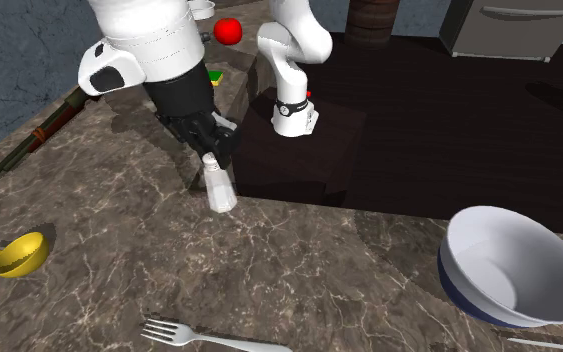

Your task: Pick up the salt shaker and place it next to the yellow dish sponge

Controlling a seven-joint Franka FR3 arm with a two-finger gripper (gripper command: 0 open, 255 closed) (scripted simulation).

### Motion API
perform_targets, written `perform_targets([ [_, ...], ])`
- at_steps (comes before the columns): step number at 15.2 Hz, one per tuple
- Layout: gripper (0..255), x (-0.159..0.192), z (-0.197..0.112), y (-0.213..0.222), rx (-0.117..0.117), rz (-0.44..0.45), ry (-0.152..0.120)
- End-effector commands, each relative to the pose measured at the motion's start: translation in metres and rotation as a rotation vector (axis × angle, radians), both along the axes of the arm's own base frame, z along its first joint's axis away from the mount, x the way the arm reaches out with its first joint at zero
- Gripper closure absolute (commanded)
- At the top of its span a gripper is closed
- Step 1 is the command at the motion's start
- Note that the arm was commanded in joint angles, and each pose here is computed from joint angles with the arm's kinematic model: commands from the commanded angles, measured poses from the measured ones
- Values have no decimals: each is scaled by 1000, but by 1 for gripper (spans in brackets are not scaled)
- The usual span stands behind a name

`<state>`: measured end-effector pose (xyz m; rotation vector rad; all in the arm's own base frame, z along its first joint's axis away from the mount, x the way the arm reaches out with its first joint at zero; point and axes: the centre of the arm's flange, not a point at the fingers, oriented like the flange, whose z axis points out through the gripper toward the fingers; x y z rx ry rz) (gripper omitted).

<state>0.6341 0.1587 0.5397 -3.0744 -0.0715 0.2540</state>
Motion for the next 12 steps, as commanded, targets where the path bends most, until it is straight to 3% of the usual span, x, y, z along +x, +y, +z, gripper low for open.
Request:
perform_targets([
  [1,255,-16,3,-19,0,0,0],
  [12,255,-120,24,-119,0,0,0],
])
